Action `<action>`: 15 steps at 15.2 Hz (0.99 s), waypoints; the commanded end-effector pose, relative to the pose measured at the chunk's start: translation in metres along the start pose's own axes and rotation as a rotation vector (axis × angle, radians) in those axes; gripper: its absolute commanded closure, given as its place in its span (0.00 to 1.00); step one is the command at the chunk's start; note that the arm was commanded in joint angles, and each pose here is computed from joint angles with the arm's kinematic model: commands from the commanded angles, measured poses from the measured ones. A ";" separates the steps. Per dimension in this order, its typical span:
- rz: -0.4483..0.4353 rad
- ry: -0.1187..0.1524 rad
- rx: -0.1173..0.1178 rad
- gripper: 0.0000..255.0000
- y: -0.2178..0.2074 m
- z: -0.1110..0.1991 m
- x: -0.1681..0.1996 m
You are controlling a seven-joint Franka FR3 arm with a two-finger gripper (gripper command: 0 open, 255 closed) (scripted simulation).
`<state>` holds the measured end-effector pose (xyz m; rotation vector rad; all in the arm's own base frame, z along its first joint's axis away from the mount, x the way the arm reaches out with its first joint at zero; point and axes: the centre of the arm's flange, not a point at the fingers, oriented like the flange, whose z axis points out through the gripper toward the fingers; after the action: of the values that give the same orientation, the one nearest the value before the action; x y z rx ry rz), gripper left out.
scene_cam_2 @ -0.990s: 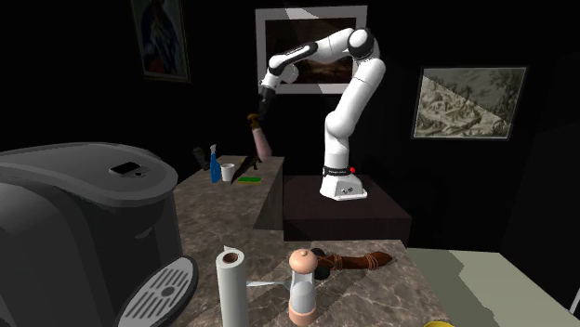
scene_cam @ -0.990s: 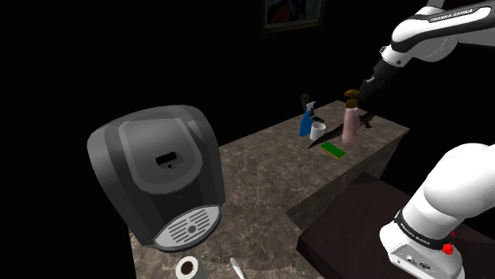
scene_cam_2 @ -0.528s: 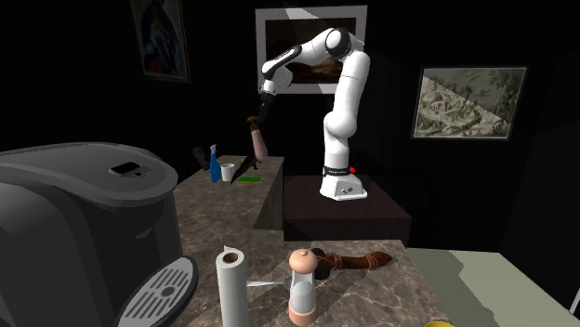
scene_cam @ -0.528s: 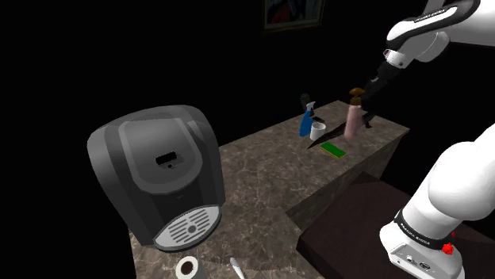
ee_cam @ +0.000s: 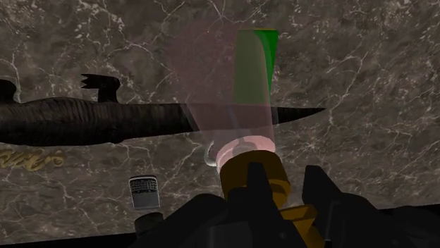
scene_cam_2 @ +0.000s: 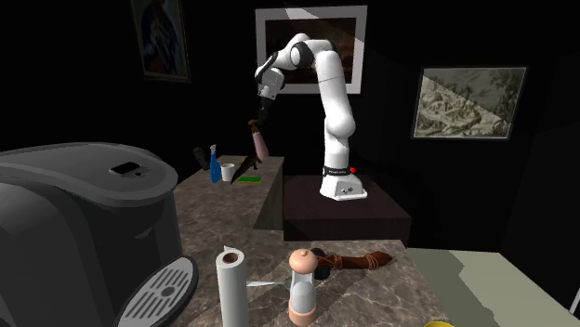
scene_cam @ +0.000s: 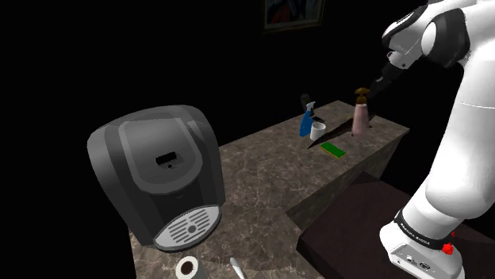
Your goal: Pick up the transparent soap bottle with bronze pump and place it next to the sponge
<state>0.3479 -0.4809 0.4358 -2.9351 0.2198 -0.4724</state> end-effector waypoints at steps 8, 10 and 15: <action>-0.003 0.005 0.004 1.00 0.118 0.025 0.021; -0.003 0.005 0.004 1.00 0.120 0.034 0.018; -0.003 0.005 0.004 1.00 0.124 0.059 0.010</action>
<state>0.3627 -0.5965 0.3662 -2.9309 0.2154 -0.4786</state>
